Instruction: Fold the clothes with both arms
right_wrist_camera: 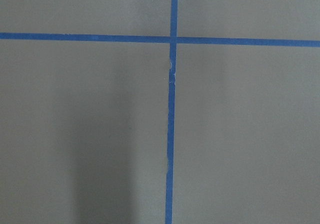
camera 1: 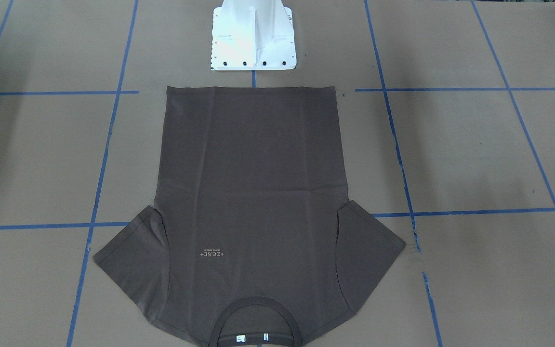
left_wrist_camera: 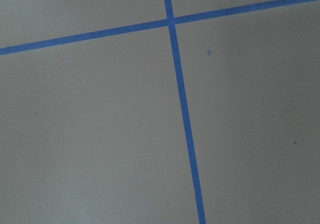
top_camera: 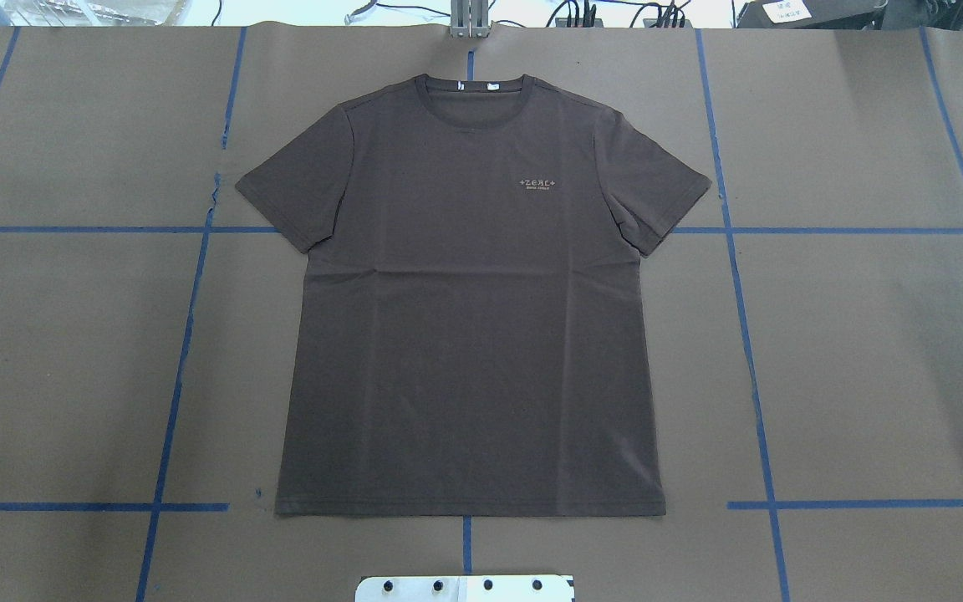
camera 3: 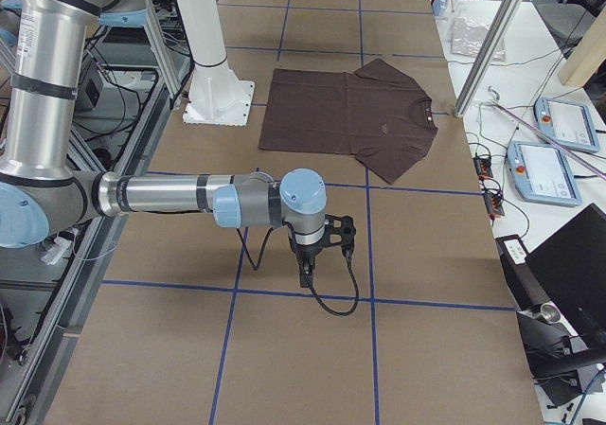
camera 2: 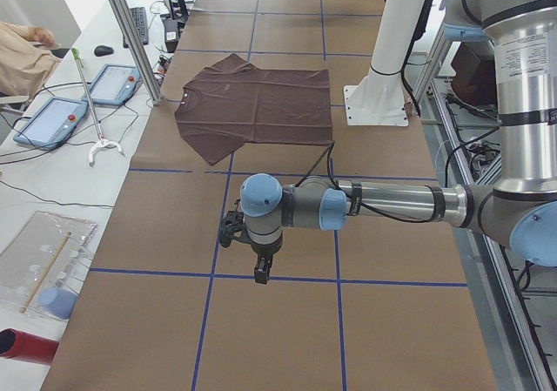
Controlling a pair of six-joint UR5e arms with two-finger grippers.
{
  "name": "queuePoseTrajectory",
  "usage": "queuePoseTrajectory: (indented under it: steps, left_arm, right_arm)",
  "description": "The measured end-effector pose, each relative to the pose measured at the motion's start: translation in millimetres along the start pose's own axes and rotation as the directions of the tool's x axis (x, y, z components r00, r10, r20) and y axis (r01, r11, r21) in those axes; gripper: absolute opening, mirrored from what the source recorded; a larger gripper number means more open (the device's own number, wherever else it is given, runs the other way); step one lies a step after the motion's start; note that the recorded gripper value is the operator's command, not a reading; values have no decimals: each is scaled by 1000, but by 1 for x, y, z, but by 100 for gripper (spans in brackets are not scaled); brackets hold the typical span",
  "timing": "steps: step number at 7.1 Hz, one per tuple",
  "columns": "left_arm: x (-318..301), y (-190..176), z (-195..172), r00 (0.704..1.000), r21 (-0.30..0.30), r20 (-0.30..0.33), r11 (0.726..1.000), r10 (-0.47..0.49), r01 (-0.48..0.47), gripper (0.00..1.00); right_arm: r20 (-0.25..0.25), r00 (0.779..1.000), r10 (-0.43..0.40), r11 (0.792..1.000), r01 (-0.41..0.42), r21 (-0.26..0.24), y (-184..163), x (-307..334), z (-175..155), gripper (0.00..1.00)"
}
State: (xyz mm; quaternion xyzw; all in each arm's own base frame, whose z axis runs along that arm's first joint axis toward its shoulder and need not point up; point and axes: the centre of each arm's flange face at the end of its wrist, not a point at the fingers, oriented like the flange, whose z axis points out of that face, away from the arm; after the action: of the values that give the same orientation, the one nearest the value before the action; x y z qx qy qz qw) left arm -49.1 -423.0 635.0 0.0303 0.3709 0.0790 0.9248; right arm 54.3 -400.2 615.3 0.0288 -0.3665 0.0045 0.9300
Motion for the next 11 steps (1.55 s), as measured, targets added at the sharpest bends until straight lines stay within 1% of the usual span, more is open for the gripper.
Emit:
queuePoseTrajectory:
  steps: [3, 4, 5, 6, 7, 8, 9, 10, 11]
  left_arm:
    - [11, -9, -13, 999, 29, 7, 999, 33, -33, 100]
    - [13, -11, -17, 995, 44, 75, 996, 70, -74, 100]
    - [14, -14, -22, 975, 64, 187, 989, 120, -134, 100]
    - [17, -19, -26, 960, 81, 241, 982, 146, -170, 100]
    - [22, -24, -32, 948, 106, 269, 973, 170, -205, 100]
    - [28, -31, -40, 934, 153, 291, 953, 208, -260, 100]
    - [36, -40, -49, 913, 226, 318, 915, 255, -334, 100]
    - [46, -62, -62, 879, 320, 361, 844, 311, -430, 100]
    - [55, -98, -73, 849, 409, 395, 761, 351, -504, 100]
  right_arm:
    - [1, 1000, -7, 1000, 7, 5, -1, -3, -3, 100]
    - [1, 1000, -10, 1000, 10, 10, -3, -5, -5, 100]
    - [4, 1000, -13, 1000, 13, 17, -6, -9, -8, 100]
    - [8, 1000, -20, 999, 20, 30, -12, -14, -13, 100]
    - [10, 999, -38, 998, 37, 51, -24, -23, -21, 100]
    - [9, 998, -67, 994, 66, 85, -43, -35, -32, 100]
    - [5, 995, -101, 987, 99, 123, -65, -49, -46, 100]
    - [4, 992, -126, 981, 124, 150, -83, -60, -56, 100]
    - [6, 990, -144, 975, 141, 171, -94, -66, -62, 100]
